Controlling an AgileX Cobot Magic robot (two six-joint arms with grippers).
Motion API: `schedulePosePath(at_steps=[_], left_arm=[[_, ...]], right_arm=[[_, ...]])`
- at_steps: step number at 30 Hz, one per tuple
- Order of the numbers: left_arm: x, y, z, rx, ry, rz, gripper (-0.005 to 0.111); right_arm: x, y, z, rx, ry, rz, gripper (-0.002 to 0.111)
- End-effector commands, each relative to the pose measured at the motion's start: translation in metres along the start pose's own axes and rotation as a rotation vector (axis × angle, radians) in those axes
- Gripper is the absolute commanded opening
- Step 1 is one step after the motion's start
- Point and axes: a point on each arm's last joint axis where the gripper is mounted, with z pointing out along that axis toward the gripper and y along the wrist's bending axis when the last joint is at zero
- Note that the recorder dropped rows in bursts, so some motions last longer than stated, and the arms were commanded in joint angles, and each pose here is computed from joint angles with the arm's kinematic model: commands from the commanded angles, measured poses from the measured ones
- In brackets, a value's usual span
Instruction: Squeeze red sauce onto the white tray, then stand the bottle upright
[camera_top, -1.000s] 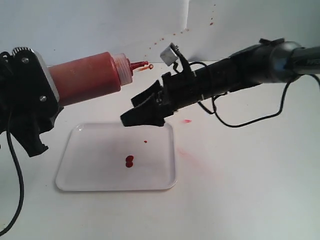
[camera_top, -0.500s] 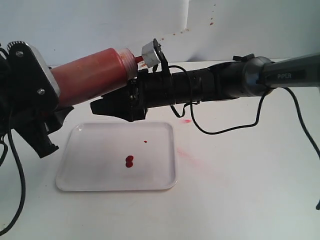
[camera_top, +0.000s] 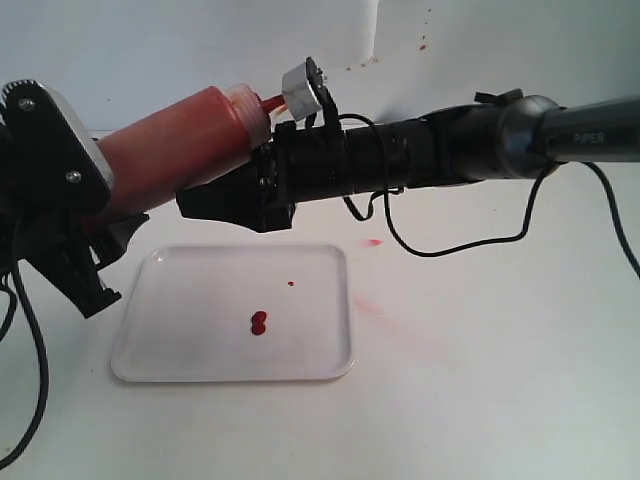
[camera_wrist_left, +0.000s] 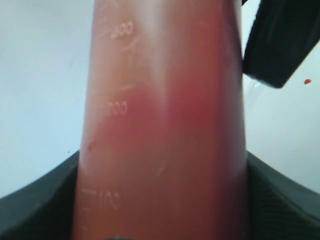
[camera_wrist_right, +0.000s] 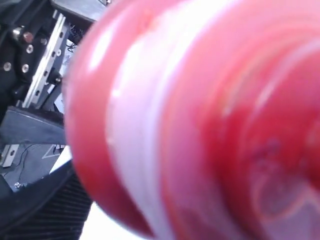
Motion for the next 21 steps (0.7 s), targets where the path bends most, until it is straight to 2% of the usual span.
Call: schedulePosePath(at_steps=[1,12,21], left_arm=[[-0.004,-0.007,0.000,0.056,-0.059,0.013,0.000],[-0.006,-0.008,0.000,0.071,-0.079,0.013,0.000],[-0.015,-0.015,-0.002,0.152,-0.179,-0.025,0.000]], right_arm=[[-0.027,0.015,0.003,-0.027,-0.066,-0.029,0.067],[-0.045,0.042,0.022,-0.093,-0.072,-0.078,0.067],[-0.053,0.049,0.023,-0.102,-0.079,-0.100,0.067]])
